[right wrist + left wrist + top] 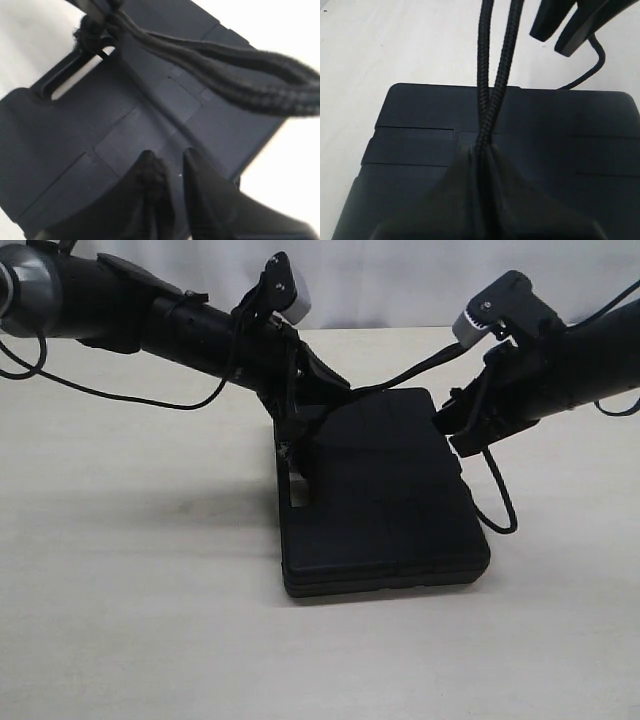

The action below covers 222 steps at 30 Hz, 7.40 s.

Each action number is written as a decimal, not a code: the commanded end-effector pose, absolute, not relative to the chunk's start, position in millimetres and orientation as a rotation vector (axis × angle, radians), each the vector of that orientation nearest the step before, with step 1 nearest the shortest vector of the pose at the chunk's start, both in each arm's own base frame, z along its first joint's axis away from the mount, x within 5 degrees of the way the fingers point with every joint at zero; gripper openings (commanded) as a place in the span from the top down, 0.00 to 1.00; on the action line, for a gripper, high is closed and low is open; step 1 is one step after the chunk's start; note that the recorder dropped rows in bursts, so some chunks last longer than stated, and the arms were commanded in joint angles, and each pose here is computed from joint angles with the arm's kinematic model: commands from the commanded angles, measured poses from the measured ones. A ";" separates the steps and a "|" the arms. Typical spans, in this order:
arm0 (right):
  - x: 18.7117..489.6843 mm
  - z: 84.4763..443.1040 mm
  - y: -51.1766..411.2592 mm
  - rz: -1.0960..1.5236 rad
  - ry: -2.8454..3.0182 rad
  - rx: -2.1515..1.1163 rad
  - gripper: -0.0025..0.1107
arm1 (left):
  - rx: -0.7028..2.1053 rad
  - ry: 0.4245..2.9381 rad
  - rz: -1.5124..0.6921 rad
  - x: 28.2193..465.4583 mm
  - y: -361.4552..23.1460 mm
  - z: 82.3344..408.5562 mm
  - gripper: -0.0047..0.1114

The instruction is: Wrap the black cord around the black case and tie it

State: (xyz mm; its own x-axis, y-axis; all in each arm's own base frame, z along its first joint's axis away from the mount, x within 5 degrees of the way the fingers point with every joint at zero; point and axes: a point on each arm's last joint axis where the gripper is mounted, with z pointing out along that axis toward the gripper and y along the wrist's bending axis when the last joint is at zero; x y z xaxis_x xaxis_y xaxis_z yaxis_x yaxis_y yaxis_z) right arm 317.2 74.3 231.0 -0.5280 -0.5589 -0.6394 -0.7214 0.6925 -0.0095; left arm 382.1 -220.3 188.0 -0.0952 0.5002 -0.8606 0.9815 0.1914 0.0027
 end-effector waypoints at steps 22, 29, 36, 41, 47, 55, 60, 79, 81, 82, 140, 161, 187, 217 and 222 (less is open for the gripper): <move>288.8 215.3 51.9 0.153 2.628 -0.869 0.54 | 1.409 1.680 -0.815 380.3 -221.0 193.3 0.96; 277.9 192.7 61.8 0.012 2.592 -0.933 0.46 | 1.411 1.681 -0.811 380.5 -220.8 193.1 0.96; 275.2 188.3 54.5 -0.109 2.675 -0.804 0.47 | 1.412 1.680 -0.813 380.3 -220.9 193.2 0.96; 274.7 191.9 60.1 -0.117 2.662 -0.780 0.65 | 1.412 1.680 -0.813 380.3 -220.9 193.2 0.96; 263.0 203.6 93.5 -0.115 2.513 -1.062 0.94 | 1.410 1.680 -0.814 380.3 -220.9 193.3 0.96; 256.1 228.8 103.6 -0.300 2.259 -1.278 0.94 | 1.417 1.675 -0.813 380.1 -221.0 193.2 0.96; 282.5 226.9 95.4 -0.250 2.362 -1.298 0.94 | 1.481 1.647 -0.800 377.7 -220.4 191.5 0.96; 357.4 209.9 107.7 0.225 2.604 -1.378 0.65 | 1.512 1.659 -0.629 385.7 -215.3 186.3 0.96; 358.3 211.1 107.8 0.225 2.623 -1.325 0.56 | 1.375 1.765 -0.567 395.7 -209.9 185.9 0.96; 358.4 211.2 107.9 0.226 2.626 -1.319 0.56 | 1.338 1.793 -0.545 398.6 -207.6 185.5 0.96; 298.8 86.9 9.1 -0.865 3.175 -1.109 0.94 | 1.289 1.816 -0.656 401.4 -192.5 188.0 0.96; 416.0 161.4 -28.6 -0.318 2.825 0.163 0.54 | 1.301 1.808 -0.682 399.5 -193.5 188.4 0.96; 425.7 81.7 -28.6 -0.014 2.819 0.133 0.95 | 1.301 1.803 -0.703 398.5 -194.3 189.0 0.96; 348.6 113.7 14.4 -0.059 2.009 -0.660 0.94 | 1.206 1.801 -0.691 404.1 -194.5 192.8 0.96; 330.1 123.0 25.5 0.021 1.923 -0.767 0.94 | 1.164 1.804 -0.707 405.4 -195.0 194.5 0.96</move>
State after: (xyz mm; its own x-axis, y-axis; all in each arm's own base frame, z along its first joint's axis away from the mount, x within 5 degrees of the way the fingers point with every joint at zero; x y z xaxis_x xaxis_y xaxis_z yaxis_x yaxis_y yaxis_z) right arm 340.1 19.2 118.4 -0.3278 -0.4998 -0.8017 -0.4758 0.8205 -0.3170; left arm 404.3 -194.6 188.0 -0.1904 0.4681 -0.8629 0.9255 0.3789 0.0014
